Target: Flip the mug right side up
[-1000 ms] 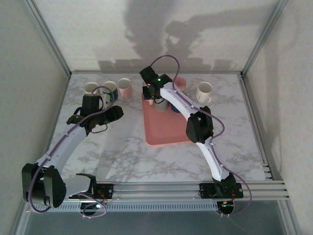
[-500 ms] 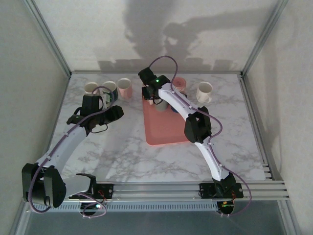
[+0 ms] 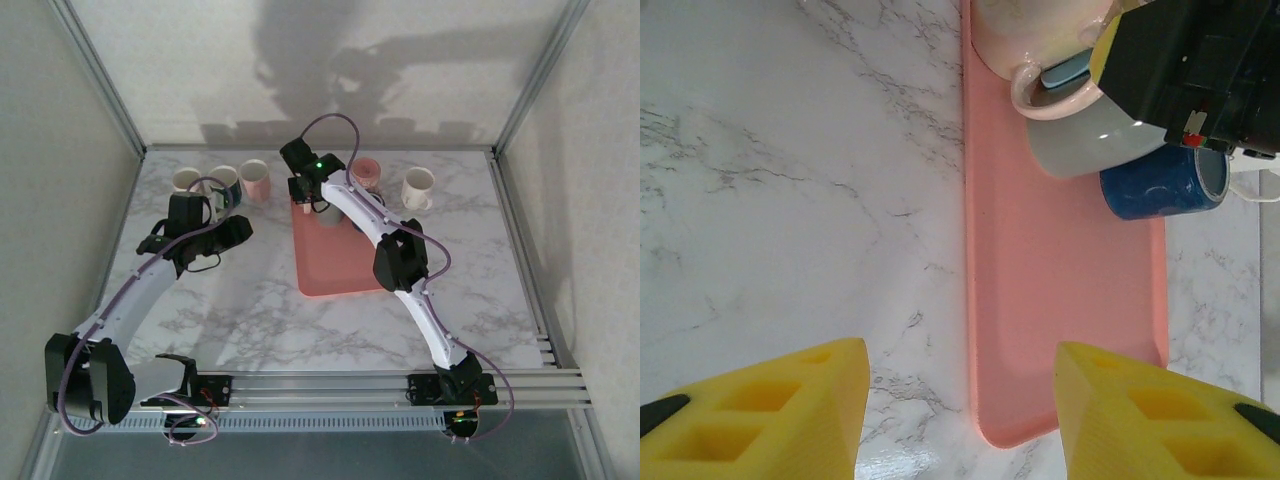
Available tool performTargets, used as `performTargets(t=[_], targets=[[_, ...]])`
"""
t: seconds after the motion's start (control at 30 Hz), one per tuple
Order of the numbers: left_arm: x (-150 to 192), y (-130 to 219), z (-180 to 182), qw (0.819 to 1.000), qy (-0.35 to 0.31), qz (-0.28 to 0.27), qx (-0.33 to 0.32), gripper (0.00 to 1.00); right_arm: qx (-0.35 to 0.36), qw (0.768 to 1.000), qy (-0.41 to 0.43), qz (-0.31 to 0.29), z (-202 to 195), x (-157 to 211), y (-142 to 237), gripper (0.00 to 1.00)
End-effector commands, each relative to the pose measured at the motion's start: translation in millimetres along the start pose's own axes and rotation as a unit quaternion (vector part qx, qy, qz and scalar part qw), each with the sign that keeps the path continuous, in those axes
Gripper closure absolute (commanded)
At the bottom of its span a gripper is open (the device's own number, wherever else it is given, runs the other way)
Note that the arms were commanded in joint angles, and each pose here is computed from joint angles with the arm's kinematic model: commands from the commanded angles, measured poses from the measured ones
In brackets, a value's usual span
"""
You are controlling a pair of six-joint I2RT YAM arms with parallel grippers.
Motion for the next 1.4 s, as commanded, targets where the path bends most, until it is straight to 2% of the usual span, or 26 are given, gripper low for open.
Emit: performTargets(t=[0.0, 0.1, 0.23, 0.33, 0.43, 0.53, 1.0, 1.17, 1.37], targets=[[-2.8, 7.5, -2.9, 1.0, 0.0, -0.016, -0.003, 0.48, -0.003, 1.0, 0.012, -0.002, 7.9, 5.3, -7.7, 0.78], [-1.1, 5.3, -0.8, 1.0, 0.0, -0.009, -0.009, 0.48, -0.004, 1.0, 0.011, -0.005, 12.3, 8.0, 1.8, 0.82], [-0.9, 7.3, -1.2, 1.0, -0.002, -0.008, -0.01, 0.48, 0.003, 1.0, 0.003, -0.002, 9.9, 11.8, 10.8, 0.82], [-2.1, 9.7, -2.4, 1.0, -0.004, -0.01, -0.011, 0.48, 0.008, 1.0, -0.006, 0.002, 6.9, 15.3, 12.5, 0.8], [-2.6, 9.3, -1.8, 1.0, -0.007, -0.01, -0.012, 0.48, 0.017, 1.0, -0.009, -0.001, 4.5, 14.8, 11.4, 0.7], [-2.8, 7.0, -1.5, 1.0, -0.008, -0.006, -0.013, 0.48, 0.025, 1.0, -0.011, 0.0, 4.1, 15.3, 5.4, 0.64], [-1.0, 9.5, -0.7, 1.0, -0.013, -0.002, -0.018, 0.48, 0.033, 0.999, -0.038, -0.019, 2.8, 5.5, -27.3, 0.66], [2.5, 15.0, -0.9, 1.0, -0.004, -0.006, -0.017, 0.48, 0.034, 0.998, -0.034, -0.03, 2.9, 0.4, -24.1, 0.76], [-0.6, 26.8, -8.3, 1.0, 0.008, -0.019, -0.006, 0.48, 0.018, 0.998, -0.034, -0.055, 6.1, -12.9, -0.8, 0.94]])
Point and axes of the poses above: each hand's point on the last joint's axis, 136 mm out from that joint toward the fingers, its own y axis back along the fingers, its own z axis along the line the jaws close on, x = y × z, the point moved 3 cm from there along y, back along the fingers, and after that the axes turned 9 degrees about -y, right-handed, at the moved point
